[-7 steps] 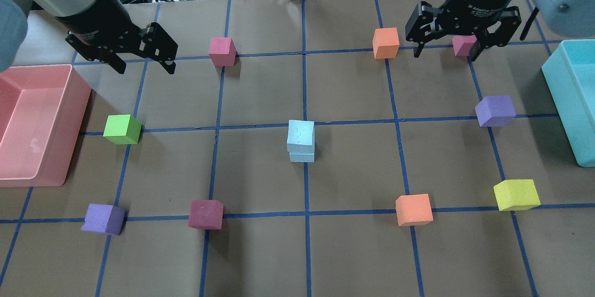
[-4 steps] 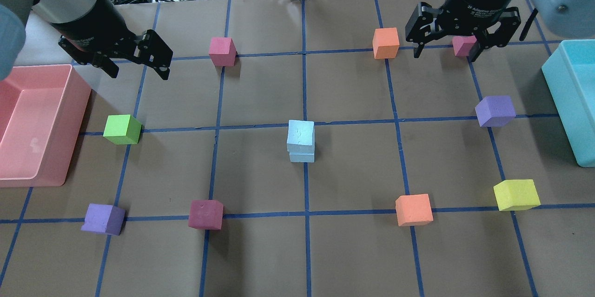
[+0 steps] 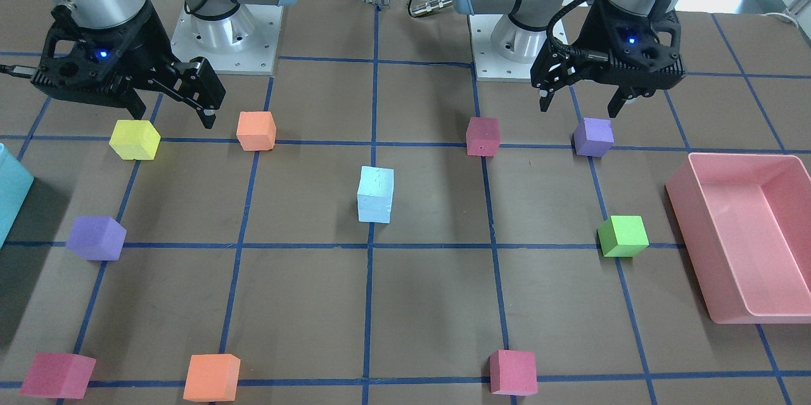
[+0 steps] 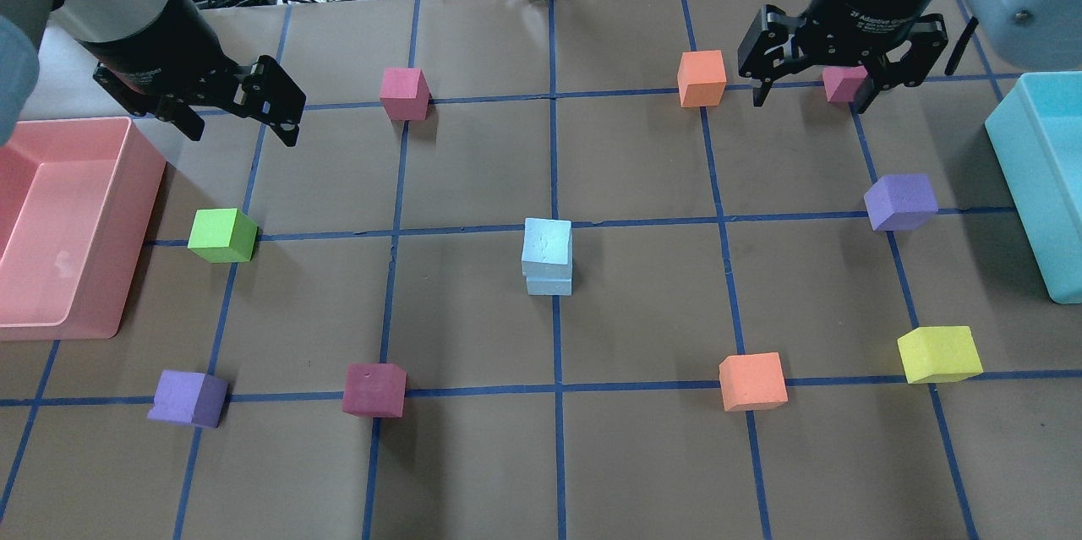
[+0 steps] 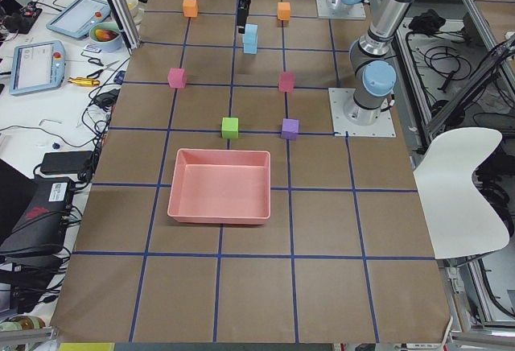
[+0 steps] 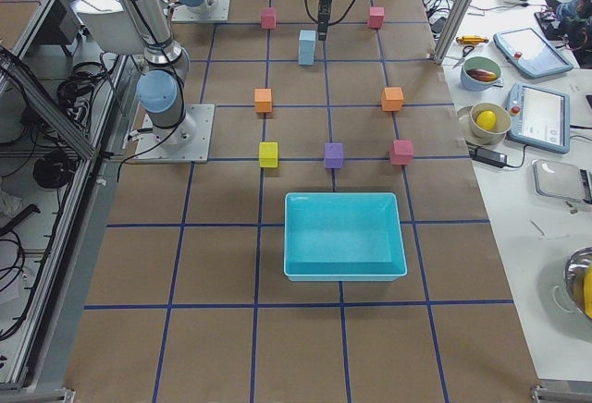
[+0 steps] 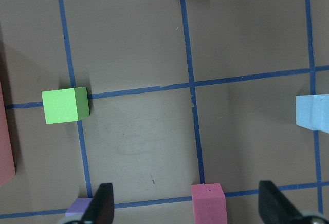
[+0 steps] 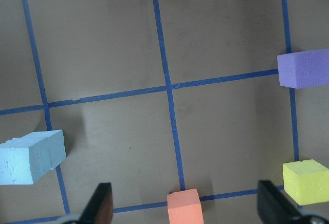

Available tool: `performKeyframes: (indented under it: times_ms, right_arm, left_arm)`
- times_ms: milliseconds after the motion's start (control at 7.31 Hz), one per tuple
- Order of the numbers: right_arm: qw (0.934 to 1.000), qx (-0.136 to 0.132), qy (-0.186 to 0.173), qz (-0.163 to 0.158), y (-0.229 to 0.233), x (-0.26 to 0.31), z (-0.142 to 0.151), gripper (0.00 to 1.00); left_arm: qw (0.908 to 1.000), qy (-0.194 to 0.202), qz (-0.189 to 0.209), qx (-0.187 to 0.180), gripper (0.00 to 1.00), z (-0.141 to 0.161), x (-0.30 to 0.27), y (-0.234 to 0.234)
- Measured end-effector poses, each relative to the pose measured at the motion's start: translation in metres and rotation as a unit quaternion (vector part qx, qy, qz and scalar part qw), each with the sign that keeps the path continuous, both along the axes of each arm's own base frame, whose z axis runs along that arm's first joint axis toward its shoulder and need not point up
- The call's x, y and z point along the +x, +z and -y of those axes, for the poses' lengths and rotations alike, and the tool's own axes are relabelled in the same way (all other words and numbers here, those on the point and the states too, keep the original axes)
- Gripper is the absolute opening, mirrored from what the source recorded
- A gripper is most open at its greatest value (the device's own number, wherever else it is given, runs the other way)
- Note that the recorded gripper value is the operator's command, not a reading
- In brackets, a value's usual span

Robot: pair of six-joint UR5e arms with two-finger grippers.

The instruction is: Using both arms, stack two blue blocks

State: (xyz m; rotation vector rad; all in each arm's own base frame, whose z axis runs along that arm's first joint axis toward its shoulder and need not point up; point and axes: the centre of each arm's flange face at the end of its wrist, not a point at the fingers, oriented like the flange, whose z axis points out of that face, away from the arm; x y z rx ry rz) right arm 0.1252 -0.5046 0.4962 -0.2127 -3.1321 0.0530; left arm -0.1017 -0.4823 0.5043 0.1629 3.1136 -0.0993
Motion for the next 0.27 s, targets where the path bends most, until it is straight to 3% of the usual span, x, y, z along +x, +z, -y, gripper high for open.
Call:
performKeyframes:
  times_ms: [274]
  right_arm:
    - [1.0,0.0,0.0,0.0,-0.0007,0.0,-0.0001,1.0]
  left_arm:
    - [1.0,0.0,0.0,0.003,1.0,-0.0001,0.0001,-0.0029]
